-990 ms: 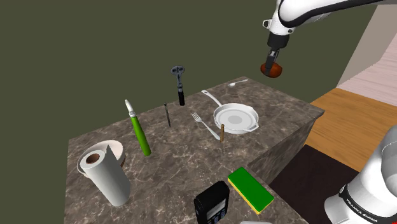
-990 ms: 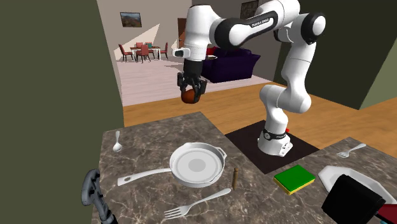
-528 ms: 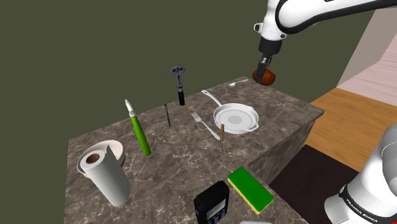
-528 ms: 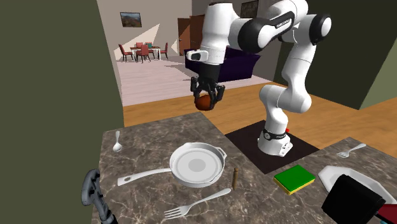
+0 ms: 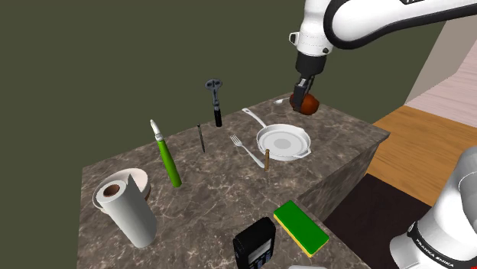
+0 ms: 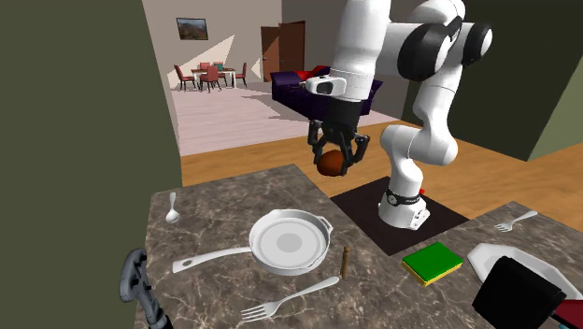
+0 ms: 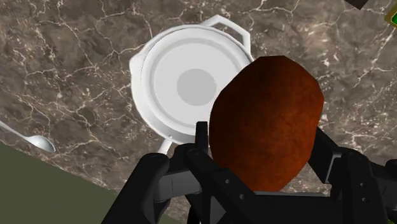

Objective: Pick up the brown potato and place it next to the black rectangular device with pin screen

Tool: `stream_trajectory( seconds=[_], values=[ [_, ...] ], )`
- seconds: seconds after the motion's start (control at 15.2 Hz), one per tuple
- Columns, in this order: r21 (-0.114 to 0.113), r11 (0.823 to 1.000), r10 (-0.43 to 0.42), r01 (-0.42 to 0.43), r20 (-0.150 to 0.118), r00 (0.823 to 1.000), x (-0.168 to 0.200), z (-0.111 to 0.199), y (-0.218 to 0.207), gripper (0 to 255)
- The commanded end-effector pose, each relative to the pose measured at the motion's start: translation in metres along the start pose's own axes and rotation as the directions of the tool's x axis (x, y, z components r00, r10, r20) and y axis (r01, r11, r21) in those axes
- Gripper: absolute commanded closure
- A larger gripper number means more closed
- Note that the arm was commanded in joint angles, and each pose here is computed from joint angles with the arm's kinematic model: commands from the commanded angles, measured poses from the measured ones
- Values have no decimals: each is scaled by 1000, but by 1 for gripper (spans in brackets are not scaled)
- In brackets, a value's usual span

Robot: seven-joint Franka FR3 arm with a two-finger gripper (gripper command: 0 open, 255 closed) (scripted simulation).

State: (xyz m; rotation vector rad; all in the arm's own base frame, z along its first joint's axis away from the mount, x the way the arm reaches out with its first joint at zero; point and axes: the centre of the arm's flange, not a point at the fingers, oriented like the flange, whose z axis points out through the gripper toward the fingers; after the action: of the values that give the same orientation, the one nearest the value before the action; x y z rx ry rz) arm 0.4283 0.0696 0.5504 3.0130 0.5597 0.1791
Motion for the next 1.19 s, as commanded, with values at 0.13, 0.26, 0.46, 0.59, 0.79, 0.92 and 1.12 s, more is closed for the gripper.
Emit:
stream_trajectory(
  seconds=[0.13, 0.26, 0.46, 0.59, 0.79, 0.92, 1.12],
  values=[
    [0, 1000, 2, -2, 0, 1000, 10, -3, -52, 255],
    [0, 1000, 2, -2, 0, 1000, 14, -5, -78, 255],
    [0, 1000, 2, -2, 0, 1000, 21, -8, -116, 255],
    [0, 1000, 2, -2, 0, 1000, 25, -10, -142, 255],
    [0, 1000, 2, -2, 0, 1000, 32, -13, -181, 255],
    [0, 1000, 2, -2, 0, 1000, 36, -15, -207, 255],
    [0, 1000, 2, -2, 0, 1000, 43, -18, -246, 255]
  ],
)
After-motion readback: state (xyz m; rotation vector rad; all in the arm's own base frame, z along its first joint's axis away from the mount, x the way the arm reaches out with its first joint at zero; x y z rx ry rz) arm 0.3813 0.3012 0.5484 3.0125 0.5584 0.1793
